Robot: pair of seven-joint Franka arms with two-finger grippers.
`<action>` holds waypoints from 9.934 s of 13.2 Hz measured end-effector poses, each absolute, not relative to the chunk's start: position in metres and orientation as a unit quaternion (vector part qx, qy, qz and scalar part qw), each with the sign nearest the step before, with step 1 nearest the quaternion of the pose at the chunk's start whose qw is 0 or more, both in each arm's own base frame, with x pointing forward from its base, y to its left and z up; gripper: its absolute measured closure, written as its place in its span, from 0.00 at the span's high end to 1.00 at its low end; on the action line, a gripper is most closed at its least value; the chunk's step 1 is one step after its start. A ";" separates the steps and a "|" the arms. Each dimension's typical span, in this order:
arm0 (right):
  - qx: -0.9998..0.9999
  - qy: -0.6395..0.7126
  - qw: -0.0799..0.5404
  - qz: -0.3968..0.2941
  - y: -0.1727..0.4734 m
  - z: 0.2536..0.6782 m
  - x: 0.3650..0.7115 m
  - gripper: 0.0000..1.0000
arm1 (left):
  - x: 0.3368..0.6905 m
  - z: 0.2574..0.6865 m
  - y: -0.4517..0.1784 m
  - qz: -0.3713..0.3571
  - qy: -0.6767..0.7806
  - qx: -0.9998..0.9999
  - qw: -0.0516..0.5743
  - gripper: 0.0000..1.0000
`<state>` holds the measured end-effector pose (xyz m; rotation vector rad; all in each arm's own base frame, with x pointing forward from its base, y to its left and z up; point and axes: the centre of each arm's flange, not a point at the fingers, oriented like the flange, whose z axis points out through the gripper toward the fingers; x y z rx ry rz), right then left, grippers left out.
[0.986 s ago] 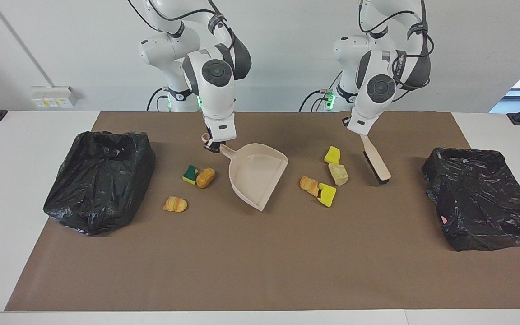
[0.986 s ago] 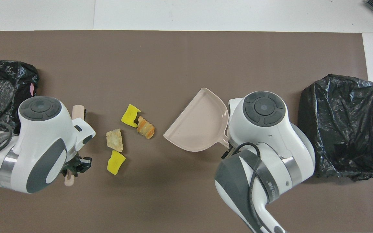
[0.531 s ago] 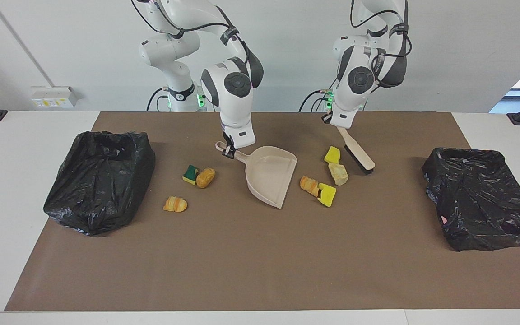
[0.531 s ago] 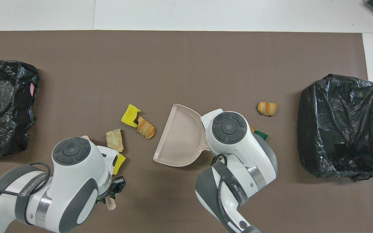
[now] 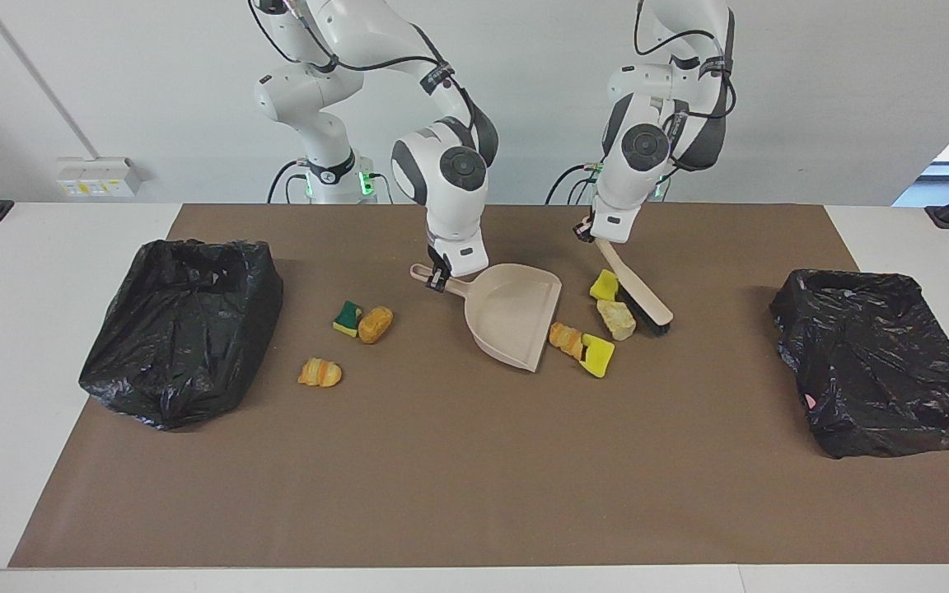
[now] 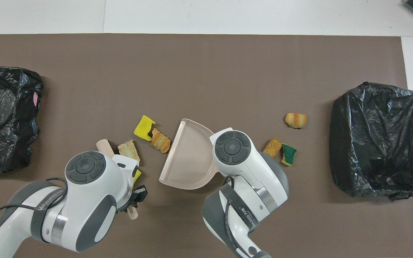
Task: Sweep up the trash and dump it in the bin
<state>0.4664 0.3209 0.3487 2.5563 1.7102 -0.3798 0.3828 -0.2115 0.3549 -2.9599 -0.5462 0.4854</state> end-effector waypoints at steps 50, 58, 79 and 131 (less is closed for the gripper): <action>0.830 0.523 0.066 -0.182 0.310 0.359 0.460 0.33 | 0.313 0.384 -0.293 0.204 -0.144 -0.965 0.080 0.28; 0.831 0.521 0.067 -0.182 0.311 0.359 0.459 0.33 | 0.338 0.365 -0.307 0.137 -0.040 -0.990 -0.013 0.28; 0.831 0.521 0.067 -0.182 0.311 0.360 0.459 0.33 | 0.323 0.412 -0.341 0.179 0.073 -0.981 0.001 0.28; 0.654 0.600 0.350 -0.299 -0.190 0.613 0.512 0.33 | 0.394 0.445 -0.242 0.070 0.055 -0.996 -0.005 1.00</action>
